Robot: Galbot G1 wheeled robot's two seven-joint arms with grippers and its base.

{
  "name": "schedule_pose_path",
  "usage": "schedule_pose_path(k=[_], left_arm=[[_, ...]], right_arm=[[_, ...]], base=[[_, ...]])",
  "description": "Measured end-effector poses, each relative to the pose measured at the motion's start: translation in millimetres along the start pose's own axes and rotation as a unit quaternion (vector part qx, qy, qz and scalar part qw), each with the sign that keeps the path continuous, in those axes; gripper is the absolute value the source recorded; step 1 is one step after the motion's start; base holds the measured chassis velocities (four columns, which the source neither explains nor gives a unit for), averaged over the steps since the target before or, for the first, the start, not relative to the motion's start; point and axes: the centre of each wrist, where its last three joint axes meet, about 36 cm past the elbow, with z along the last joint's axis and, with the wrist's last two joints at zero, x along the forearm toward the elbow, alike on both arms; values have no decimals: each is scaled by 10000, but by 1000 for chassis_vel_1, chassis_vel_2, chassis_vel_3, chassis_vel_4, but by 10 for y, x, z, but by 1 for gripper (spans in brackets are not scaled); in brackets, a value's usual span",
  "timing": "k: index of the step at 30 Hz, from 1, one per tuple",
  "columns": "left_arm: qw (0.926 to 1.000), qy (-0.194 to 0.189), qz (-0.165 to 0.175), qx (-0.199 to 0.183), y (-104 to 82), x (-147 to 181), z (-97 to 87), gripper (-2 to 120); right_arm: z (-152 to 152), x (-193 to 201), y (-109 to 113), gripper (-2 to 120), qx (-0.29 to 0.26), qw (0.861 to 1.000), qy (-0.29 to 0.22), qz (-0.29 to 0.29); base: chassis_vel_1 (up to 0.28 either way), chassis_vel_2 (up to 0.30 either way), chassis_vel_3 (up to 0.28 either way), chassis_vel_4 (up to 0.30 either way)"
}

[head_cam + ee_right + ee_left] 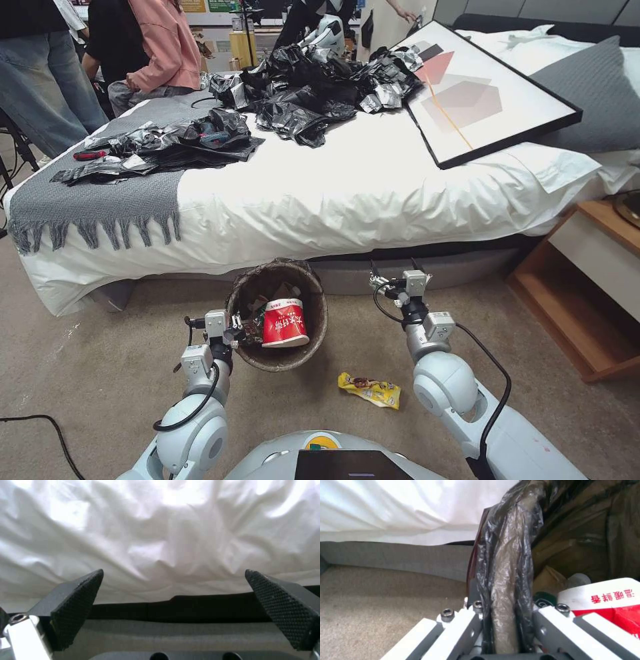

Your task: Pick up the trash bin, then pick up the garbage from the floor and place it into the trash bin.

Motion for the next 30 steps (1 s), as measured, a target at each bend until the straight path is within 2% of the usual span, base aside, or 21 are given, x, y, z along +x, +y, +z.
schedule_pose_path(k=[5, 12, 18, 22, 24, 30], left_arm=[[10000, -20, -15, -48, 1, -12, 10, 0], [10000, -9, -10, -79, 8, -19, 24, 0], [9999, 2, -1, -112, 17, -29, 36, 0], [9999, 5, 1, -114, 17, -30, 39, 0], [9999, 10, 11, -115, 14, -34, 44, 0], [9999, 2, 22, -117, 13, -40, 40, 0]], right_arm=[[5, -3, -32, 100, 50, 10000, -16, 19], [-79, -3, -222, 100, 323, 9994, -45, -92], [-196, -14, -436, 100, 530, 9970, 168, -537], [-209, -16, -461, 100, 561, 9964, 201, -602], [-250, -24, -562, 100, 610, 9934, 374, -897], [-232, -39, -684, 100, 688, 9885, 488, -1252]], base=[[0, 0, 0, 0], [0, 0, 0, 0], [0, 0, 0, 0], [0, 0, 0, 0], [0, 0, 0, 0], [0, 0, 0, 0]])
